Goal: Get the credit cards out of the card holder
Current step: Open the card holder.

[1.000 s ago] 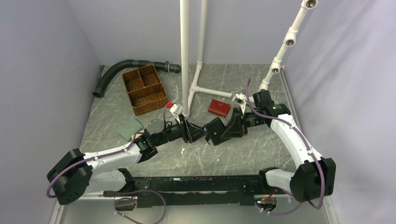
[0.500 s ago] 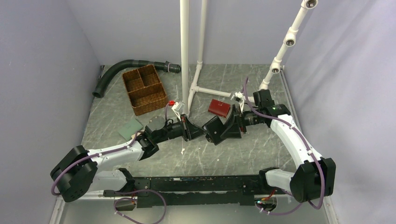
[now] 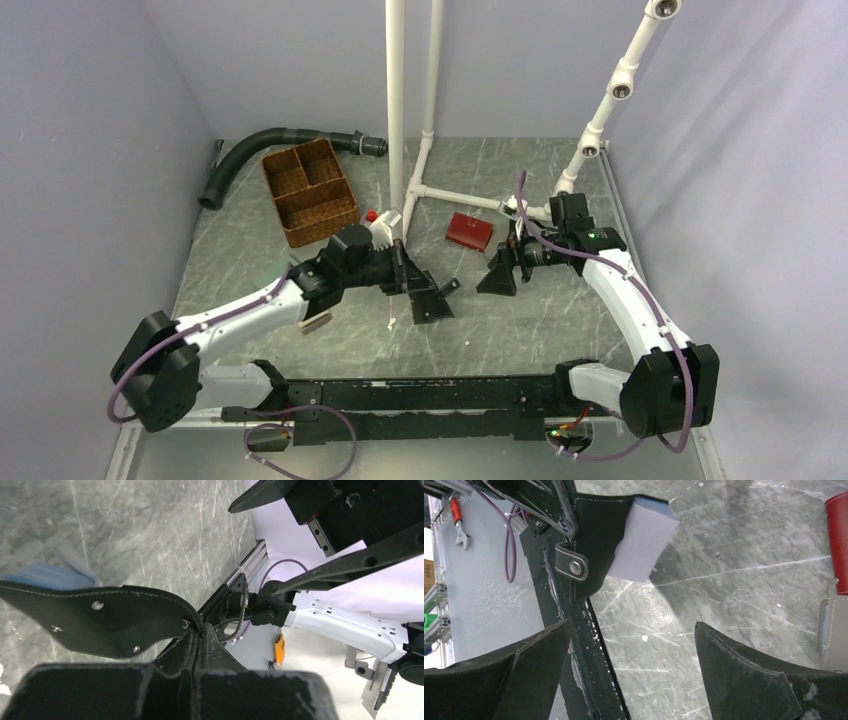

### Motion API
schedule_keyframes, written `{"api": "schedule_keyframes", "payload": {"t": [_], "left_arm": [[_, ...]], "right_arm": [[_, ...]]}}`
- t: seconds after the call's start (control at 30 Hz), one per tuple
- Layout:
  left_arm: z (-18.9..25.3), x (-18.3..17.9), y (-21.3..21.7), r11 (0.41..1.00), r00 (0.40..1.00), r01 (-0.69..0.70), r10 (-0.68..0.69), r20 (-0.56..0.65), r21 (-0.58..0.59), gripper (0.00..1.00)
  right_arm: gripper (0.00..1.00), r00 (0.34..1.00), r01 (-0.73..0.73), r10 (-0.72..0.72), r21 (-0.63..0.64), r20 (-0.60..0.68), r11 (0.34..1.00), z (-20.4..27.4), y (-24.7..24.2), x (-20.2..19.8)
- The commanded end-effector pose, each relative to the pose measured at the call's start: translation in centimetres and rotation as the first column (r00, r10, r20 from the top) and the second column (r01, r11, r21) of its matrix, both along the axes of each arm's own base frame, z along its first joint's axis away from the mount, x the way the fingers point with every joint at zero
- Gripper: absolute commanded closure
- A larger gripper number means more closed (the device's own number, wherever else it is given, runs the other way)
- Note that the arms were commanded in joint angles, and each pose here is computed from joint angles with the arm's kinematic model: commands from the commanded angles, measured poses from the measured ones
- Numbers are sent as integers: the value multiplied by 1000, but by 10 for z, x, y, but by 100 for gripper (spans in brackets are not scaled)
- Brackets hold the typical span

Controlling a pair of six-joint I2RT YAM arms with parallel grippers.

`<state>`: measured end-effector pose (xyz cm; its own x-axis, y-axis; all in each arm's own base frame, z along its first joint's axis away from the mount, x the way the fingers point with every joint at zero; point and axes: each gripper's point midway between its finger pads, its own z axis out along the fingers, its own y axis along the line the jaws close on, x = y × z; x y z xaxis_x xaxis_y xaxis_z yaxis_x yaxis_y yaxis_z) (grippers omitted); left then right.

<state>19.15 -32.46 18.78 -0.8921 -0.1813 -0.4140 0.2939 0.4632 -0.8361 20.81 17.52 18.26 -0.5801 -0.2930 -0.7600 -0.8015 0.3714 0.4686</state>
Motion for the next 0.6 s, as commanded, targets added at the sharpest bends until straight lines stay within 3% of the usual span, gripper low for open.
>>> {"api": "schedule_keyframes", "payload": {"t": [0.0,0.27,0.57], "left_arm": [[7,-2,-21,996,993,78,-81,-90,-34,100],[25,3,-49,967,983,153,-170,-69,-202,100],[52,1,-49,944,985,164,-170,3,-287,100]], "right_arm": [[5,999,-9,9,4,42,1000,0,1,2],[7,999,20,-19,-27,36,999,-9,-1,5],[7,998,44,-42,-43,44,998,-8,-4,12]]}}
